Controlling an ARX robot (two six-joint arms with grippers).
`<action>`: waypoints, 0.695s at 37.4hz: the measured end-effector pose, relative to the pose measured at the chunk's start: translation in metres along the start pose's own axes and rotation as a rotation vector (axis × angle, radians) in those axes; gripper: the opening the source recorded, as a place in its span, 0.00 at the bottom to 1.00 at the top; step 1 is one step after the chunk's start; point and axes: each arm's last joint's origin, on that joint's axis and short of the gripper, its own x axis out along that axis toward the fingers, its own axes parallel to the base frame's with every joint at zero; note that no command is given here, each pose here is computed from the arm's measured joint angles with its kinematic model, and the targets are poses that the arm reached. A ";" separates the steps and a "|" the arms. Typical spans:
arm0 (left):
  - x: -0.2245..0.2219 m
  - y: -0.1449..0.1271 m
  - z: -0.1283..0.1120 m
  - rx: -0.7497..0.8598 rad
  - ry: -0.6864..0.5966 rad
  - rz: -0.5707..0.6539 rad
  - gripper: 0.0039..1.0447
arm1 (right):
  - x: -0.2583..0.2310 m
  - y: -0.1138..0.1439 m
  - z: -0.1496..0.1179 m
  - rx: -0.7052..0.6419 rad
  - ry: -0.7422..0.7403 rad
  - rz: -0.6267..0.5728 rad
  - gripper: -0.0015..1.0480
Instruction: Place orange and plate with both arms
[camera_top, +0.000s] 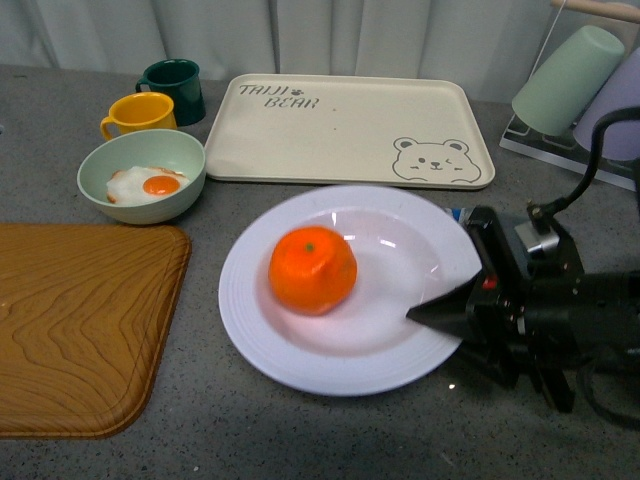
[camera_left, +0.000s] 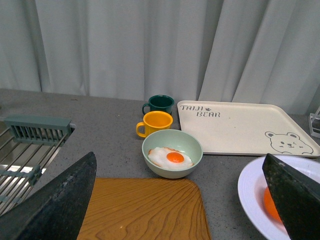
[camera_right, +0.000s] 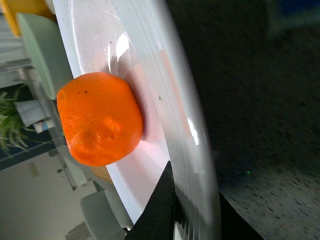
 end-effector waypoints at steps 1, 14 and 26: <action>0.000 0.000 0.000 0.000 0.000 0.000 0.94 | -0.002 0.003 0.003 -0.007 -0.014 0.026 0.04; 0.000 0.000 0.000 0.000 0.000 0.000 0.94 | 0.025 0.047 0.082 -0.005 -0.116 0.122 0.04; 0.000 0.000 0.000 0.000 0.000 0.000 0.94 | 0.079 0.078 0.136 0.031 -0.108 0.102 0.04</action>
